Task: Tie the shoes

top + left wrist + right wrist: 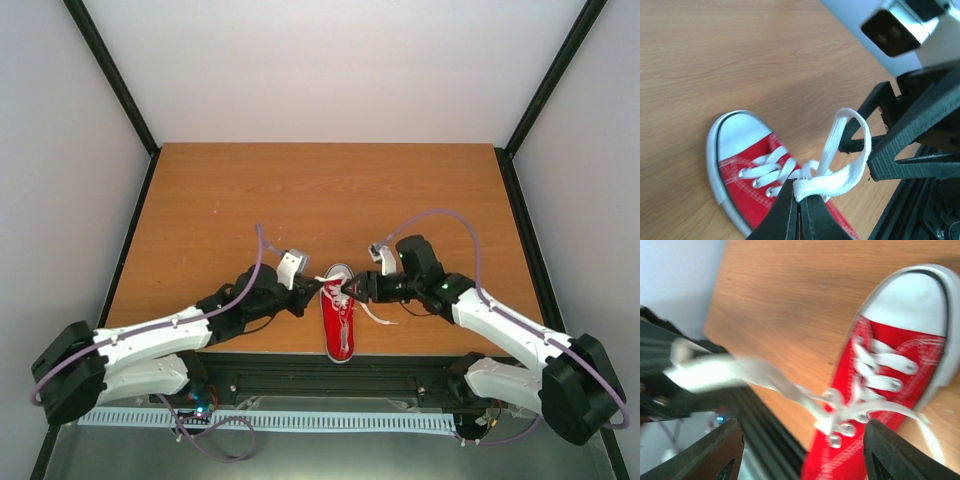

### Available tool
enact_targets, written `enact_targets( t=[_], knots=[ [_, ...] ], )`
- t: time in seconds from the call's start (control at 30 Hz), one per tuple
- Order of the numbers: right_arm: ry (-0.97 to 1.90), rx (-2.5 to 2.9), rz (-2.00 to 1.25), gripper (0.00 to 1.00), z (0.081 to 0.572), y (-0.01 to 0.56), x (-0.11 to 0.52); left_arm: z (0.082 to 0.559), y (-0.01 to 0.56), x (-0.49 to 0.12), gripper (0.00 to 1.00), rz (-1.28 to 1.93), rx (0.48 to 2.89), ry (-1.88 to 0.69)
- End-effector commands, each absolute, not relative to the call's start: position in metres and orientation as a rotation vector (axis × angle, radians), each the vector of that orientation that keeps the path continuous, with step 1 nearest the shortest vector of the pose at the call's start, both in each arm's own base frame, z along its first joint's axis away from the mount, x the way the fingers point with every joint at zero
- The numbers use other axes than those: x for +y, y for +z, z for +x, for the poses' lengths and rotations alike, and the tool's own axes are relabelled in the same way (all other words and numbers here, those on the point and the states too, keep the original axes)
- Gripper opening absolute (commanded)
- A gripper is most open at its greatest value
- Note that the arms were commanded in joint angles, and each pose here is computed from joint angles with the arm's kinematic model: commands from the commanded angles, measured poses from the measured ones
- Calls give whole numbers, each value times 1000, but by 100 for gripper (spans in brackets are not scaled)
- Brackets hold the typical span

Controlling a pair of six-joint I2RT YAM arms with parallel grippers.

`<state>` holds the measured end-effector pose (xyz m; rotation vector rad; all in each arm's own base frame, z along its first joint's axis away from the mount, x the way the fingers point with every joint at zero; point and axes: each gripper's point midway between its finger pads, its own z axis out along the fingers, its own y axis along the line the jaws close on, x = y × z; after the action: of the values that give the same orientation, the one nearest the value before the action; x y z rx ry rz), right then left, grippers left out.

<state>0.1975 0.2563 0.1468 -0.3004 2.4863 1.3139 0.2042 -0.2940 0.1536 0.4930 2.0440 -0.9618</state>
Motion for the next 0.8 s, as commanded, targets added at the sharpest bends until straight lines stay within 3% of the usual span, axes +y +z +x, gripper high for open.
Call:
enact_targets(
  t=[0.0,0.27,0.37,0.47,0.6,0.77],
  knots=[
    [1042,2473,-427,66,202,104,231,207,144,-263,1,399,2215,-854],
    [890,2540,-490,68,204,56,219,201,142,-259,1,457,2357,-843],
    [858,2566,-503,64,204,45,217,204,140,-260,1,453,2370,-829],
    [892,2588,-515,47,201,39,221,208,134,-259,1,429,2394,-802],
    [810,2631,-431,5,203,35,210,219,117,-242,1,295,2458,-721],
    [595,2718,-159,3,210,29,168,226,85,-203,1,5,2555,-661]
  ],
)
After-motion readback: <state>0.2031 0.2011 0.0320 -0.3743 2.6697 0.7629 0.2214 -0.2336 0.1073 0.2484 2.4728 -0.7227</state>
